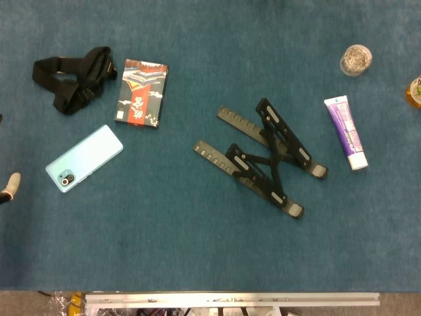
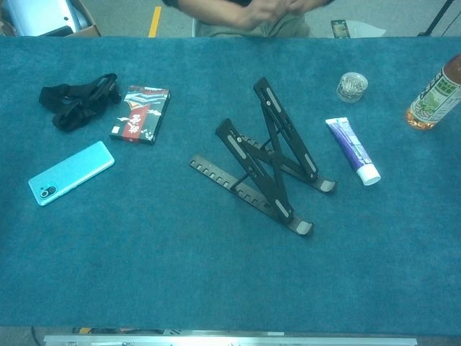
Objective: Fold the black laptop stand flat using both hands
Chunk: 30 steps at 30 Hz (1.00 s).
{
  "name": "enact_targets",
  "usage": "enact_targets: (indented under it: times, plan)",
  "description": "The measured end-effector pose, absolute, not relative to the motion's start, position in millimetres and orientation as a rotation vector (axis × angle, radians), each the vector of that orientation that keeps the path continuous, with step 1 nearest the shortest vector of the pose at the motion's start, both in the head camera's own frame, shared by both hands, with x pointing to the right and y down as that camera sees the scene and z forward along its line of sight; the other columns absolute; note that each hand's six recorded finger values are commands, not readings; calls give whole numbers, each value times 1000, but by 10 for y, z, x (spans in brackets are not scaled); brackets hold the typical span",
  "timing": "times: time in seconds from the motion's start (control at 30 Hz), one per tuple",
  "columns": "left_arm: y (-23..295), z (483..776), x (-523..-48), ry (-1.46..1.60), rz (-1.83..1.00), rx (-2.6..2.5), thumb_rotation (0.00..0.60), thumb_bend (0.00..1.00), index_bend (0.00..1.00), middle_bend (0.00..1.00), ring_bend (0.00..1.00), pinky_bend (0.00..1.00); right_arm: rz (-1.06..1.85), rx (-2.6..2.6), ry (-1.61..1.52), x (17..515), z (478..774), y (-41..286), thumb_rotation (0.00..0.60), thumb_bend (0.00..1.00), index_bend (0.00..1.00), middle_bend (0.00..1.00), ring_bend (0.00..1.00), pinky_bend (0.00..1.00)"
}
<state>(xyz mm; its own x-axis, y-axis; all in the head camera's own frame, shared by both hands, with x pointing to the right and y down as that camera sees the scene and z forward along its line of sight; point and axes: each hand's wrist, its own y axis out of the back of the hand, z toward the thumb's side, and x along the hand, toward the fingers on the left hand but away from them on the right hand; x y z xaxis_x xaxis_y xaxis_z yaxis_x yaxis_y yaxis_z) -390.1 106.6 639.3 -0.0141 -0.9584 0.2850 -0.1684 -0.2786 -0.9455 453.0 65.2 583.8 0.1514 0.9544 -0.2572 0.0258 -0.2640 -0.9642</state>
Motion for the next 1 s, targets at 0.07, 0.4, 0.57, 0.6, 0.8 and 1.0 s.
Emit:
enact_targets:
  times: [0.07,0.4,0.57,0.6,0.8,1.0]
  plan:
    - [1069,6415,-3905,1210,-1372,-1535,600,285,0,0,0,0,1267,-1506,-990,4521,5850,649,493,348,51,171,51,152]
    - [1049,6373,-3933,1214,-1367,-1521,600,284,0,0,0,0,1245,-1559,-957,4406,5901,619,493,346,51,170,51,152]
    - [1020,6330,-3950,1211,-1362,-1514,600,285,0,0,0,0,1237,-1589,-903,4293,5960,563,493,273,35,152,43,152]
    - [1013,6321,-3954,1209,-1362,-1513,600,285,0,0,0,0,1236,-1595,-889,4265,5976,549,493,236,30,146,42,152]
    - [982,6296,-3982,1190,-1371,-1510,600,285,0,0,0,0,1239,-1662,-787,4027,6151,475,522,104,0,110,34,152]
    - [963,6263,-4000,1187,-1371,-1508,600,285,0,0,0,0,1238,-1713,-730,3748,6383,393,535,34,0,65,0,152]
